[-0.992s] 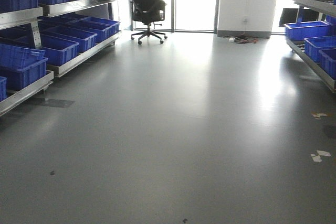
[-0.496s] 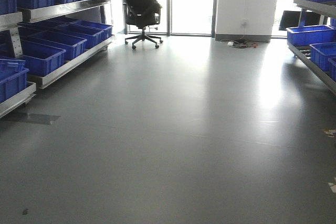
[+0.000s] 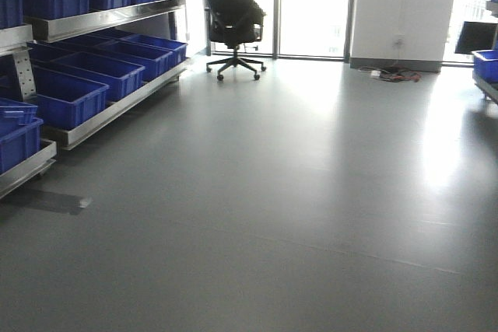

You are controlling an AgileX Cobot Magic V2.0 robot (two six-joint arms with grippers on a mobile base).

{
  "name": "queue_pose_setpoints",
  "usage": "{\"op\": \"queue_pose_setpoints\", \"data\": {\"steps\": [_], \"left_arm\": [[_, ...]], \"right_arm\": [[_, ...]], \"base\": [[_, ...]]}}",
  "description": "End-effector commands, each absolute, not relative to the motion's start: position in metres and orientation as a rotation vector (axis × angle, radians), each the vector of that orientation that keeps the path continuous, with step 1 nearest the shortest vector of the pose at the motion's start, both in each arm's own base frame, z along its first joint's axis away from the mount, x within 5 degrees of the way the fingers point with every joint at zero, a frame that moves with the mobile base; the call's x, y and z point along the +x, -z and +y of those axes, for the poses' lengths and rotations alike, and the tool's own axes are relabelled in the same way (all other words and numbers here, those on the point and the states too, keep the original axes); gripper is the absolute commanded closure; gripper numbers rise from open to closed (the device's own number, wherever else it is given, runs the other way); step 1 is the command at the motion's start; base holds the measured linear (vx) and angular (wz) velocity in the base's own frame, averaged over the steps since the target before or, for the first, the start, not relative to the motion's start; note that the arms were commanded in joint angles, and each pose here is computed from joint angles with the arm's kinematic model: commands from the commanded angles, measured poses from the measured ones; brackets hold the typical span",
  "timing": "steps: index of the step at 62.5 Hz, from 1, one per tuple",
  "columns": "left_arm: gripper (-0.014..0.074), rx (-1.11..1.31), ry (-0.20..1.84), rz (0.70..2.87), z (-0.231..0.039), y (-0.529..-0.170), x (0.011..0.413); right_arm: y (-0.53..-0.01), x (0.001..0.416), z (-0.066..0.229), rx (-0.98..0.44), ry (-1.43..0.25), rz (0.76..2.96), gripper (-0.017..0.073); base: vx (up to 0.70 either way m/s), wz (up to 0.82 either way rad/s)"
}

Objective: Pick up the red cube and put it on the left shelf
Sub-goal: 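Drive the base to the shelf rack holding the red cube, then approach the blue bin on the shelf, cube held in right gripper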

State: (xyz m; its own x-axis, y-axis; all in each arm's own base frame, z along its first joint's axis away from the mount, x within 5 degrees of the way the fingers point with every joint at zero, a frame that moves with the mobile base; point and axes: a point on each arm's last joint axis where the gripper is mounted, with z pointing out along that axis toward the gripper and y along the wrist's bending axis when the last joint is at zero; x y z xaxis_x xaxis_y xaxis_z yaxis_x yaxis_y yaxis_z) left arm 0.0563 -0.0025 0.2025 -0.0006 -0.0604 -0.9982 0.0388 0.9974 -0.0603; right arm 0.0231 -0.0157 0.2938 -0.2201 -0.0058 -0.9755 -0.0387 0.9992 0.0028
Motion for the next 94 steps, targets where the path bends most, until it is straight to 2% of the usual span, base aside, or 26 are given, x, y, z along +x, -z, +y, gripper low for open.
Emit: {"op": "queue_pose_setpoints", "data": {"steps": [1, 61, 94], "left_arm": [[0.0492, -0.029, 0.086, 1.49, -0.0019, -0.2033, 0.056], [0.0492, -0.029, 0.086, 1.49, -0.0019, -0.2033, 0.056], [0.0492, -0.029, 0.086, 1.49, -0.0019, -0.2033, 0.056]], "right_arm": [[-0.3082, 0.0242, -0.0148, -0.056, -0.02, 1.699, 0.0501], [-0.3082, 0.0242, -0.0148, -0.056, -0.02, 1.698, 0.0501], [-0.3078, 0.0242, -0.015, -0.055, -0.019, 1.702, 0.0501]], "base": [[0.63, 0.28], [0.66, 0.34], [0.56, 0.78]]}}
